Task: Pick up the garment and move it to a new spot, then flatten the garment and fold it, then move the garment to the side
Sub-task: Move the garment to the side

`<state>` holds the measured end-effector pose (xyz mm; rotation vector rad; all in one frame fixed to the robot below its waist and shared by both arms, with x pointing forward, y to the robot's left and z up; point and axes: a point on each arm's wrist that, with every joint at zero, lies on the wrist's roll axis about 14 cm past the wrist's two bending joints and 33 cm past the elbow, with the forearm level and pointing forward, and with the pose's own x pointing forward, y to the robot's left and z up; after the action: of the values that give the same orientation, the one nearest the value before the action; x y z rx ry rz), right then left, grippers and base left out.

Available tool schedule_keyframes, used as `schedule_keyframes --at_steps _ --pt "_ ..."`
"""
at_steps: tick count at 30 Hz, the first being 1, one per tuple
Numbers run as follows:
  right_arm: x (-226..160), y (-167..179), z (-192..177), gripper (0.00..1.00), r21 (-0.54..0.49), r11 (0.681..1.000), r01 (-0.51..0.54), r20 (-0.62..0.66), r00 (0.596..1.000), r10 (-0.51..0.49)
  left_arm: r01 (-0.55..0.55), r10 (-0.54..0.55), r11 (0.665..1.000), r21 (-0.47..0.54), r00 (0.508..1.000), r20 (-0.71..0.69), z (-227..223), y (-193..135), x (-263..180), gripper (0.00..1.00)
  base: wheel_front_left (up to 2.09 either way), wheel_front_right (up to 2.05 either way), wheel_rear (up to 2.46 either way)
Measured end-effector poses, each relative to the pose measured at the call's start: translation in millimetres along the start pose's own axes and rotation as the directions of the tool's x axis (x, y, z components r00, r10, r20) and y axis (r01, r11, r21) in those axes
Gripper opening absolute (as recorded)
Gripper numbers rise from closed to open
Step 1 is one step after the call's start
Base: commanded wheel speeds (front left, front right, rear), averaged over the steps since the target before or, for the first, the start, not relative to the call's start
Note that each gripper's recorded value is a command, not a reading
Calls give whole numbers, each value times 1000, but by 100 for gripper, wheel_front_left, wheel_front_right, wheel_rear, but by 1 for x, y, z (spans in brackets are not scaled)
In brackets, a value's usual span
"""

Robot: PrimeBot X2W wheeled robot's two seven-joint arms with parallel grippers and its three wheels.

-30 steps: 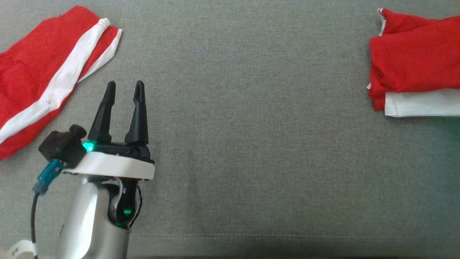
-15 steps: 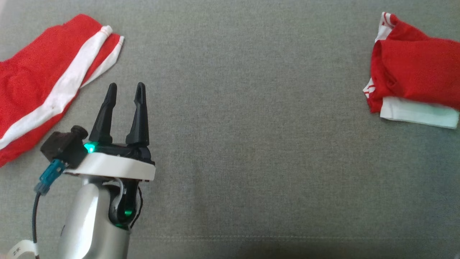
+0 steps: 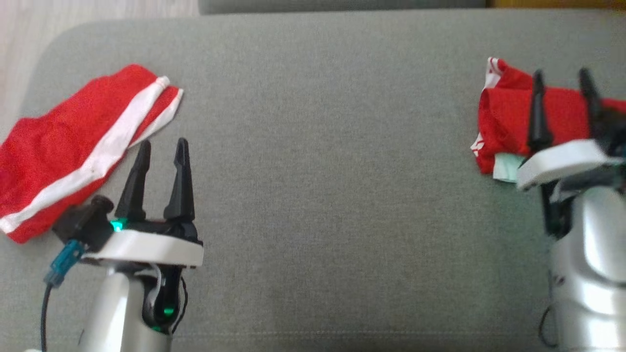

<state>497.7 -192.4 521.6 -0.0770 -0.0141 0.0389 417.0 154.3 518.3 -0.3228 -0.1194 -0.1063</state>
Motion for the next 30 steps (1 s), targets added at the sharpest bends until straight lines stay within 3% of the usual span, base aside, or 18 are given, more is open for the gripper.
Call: schedule_keyframes --at_steps 12,30 --pt "-65 39 -18 100 125 989 -85 7 996 85 2 -2 1000 -1 1000 21 12 -6 -32 100 0 0 0" --pt "-102 39 -27 100 207 976 -66 11 998 65 -7 7 1000 -4 1000 -2 5 -8 -51 100 0 0 0"
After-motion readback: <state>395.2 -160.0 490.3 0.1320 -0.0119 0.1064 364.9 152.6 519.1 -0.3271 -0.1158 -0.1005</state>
